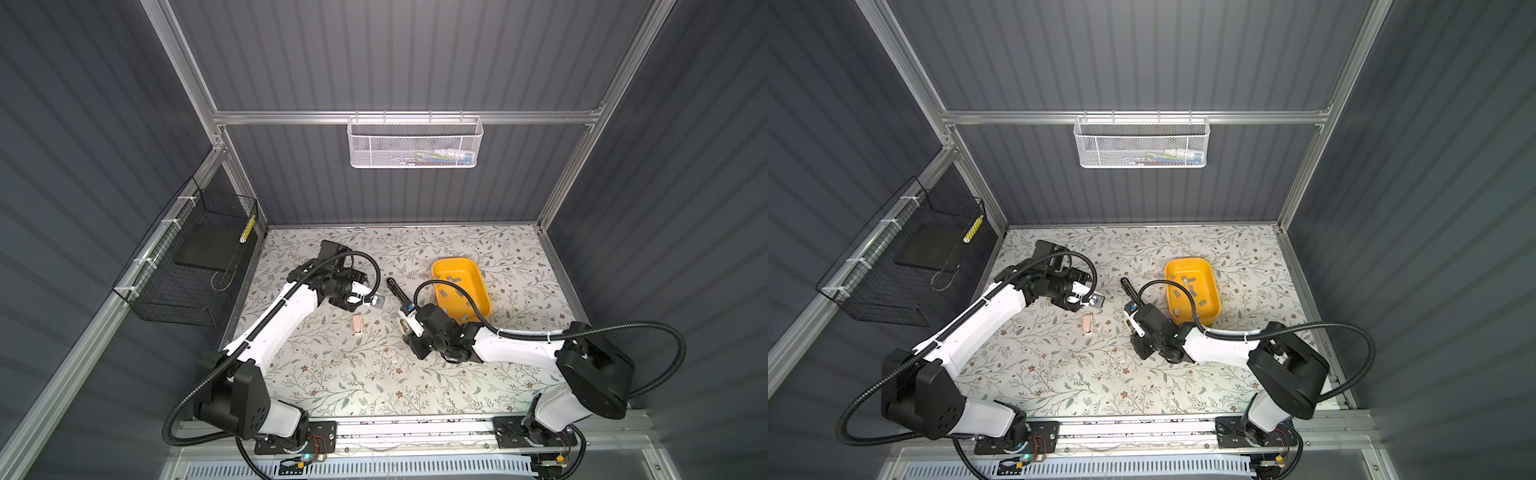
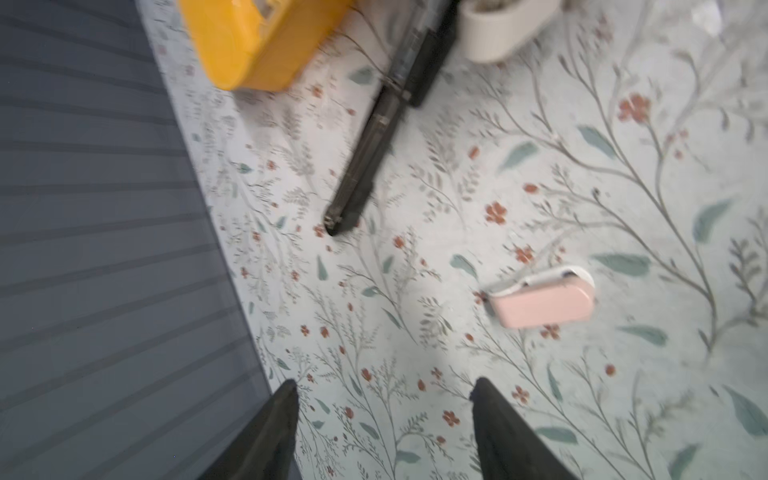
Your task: Load the staples into the stapler
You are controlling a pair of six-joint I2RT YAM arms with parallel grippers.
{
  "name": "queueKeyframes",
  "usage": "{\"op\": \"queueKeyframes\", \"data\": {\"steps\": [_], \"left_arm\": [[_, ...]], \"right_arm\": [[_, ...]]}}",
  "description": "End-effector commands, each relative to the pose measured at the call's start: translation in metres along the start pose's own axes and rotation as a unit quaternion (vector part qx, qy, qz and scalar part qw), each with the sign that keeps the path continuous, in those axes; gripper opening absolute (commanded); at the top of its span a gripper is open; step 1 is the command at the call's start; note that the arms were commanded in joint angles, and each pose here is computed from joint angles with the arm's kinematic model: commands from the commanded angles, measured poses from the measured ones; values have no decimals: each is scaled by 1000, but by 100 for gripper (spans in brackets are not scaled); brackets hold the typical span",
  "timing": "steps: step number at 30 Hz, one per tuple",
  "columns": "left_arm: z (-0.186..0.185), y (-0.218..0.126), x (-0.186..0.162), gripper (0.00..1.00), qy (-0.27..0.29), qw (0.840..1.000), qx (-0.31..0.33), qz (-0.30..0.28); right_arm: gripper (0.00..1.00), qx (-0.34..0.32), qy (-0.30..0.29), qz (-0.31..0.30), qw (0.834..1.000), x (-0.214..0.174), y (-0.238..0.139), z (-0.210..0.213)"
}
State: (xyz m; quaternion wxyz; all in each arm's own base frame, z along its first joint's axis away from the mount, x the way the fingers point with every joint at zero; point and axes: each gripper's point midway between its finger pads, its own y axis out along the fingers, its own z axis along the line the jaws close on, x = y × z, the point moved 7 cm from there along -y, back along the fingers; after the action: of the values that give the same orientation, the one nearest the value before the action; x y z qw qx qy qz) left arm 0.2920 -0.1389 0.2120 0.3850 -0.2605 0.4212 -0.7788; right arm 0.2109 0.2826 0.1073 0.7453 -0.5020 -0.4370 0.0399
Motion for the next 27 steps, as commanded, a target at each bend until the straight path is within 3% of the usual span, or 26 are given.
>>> {"op": "queueKeyframes", "data": {"steps": [1,8,17,24,27], "left_arm": [[-42,15,-11,67,88,990,-98,53],[-67,33,-14,67,132,980,-135,63],[-62,55,1,65,173,974,-134,65],[-58,69,2,64,191,967,-152,66],[-60,75,6,59,199,964,-162,66]], "right_arm": [[5,7,9,38,999,-3,8,4],[8,-5,15,58,998,-6,17,-1],[25,-10,41,77,996,-10,22,-12],[47,-12,42,69,997,-8,17,-13],[48,-9,46,55,997,-5,12,-12]]}}
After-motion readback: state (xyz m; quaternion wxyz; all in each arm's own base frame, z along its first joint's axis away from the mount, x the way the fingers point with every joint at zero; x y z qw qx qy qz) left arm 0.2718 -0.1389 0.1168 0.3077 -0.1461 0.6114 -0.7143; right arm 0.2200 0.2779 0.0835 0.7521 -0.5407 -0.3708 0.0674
